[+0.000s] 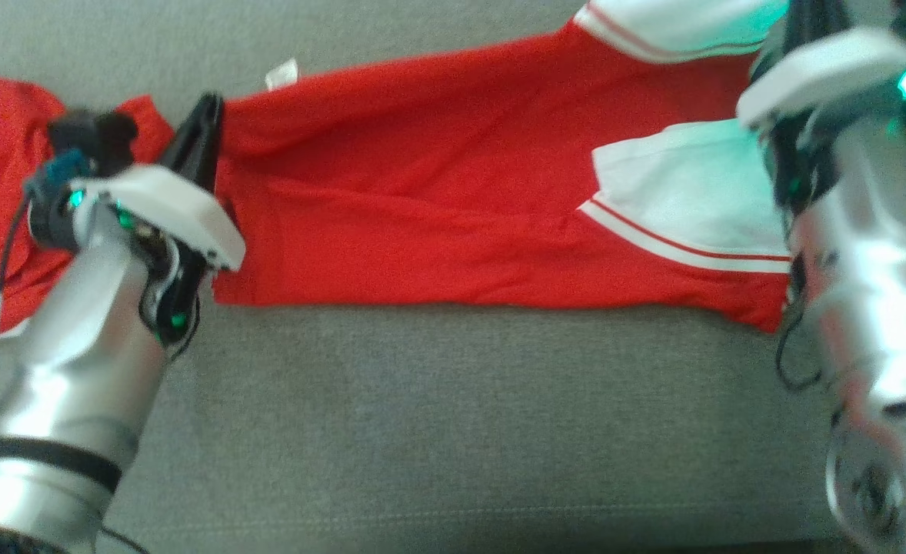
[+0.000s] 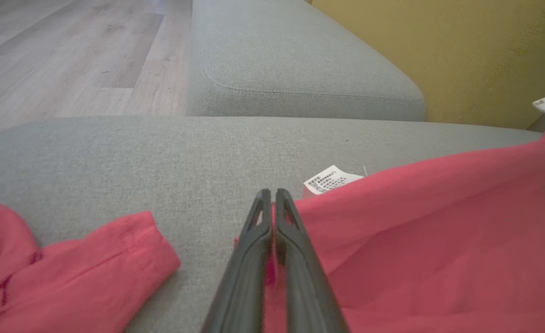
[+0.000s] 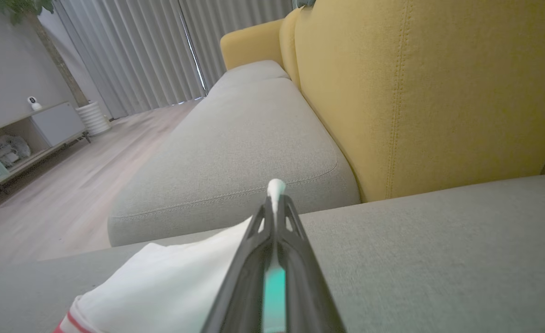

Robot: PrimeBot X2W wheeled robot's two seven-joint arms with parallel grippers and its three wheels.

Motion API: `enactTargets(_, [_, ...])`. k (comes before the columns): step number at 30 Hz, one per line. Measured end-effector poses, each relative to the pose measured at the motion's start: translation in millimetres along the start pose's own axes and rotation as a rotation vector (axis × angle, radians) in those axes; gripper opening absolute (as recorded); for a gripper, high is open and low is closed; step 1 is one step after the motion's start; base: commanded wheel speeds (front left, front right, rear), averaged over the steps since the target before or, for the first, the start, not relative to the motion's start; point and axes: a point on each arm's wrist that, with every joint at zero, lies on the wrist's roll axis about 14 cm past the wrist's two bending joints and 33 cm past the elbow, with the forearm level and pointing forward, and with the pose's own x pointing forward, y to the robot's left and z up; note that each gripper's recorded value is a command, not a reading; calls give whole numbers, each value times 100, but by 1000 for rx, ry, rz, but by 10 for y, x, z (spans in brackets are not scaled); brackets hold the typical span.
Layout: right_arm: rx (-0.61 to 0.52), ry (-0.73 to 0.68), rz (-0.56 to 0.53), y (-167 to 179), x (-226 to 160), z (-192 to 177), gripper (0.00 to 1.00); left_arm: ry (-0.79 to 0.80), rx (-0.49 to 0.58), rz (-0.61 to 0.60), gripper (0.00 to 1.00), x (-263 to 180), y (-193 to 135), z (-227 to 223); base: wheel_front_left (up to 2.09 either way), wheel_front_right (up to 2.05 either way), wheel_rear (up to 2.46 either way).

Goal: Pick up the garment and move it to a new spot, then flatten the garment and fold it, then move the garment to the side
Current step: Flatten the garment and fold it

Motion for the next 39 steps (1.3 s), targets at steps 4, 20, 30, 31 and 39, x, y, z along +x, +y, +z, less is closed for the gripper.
enactTargets(4, [53,6,17,11,-335,-127,0,8,-18,9,0,-151,-92,-105,0,0,0])
enactTargets(20, [118,230,25,-173,-1305,-767,0,44,-58,102,0,-579,-195,-482,0,0,0])
enactTargets(30, [106,202,13,-150,-1300,-664,100,-61,-77,264,100,-892,5,-320,0,0,0])
enactTargets(31, [98,208,18,-125,-1291,-681,100,-67,-91,278,100,-940,10,-330,0,0,0])
enactTargets(39, [32,355,-7,-120,-1220,-1094,100,-82,-121,366,100,-1346,174,-435,0,0,0])
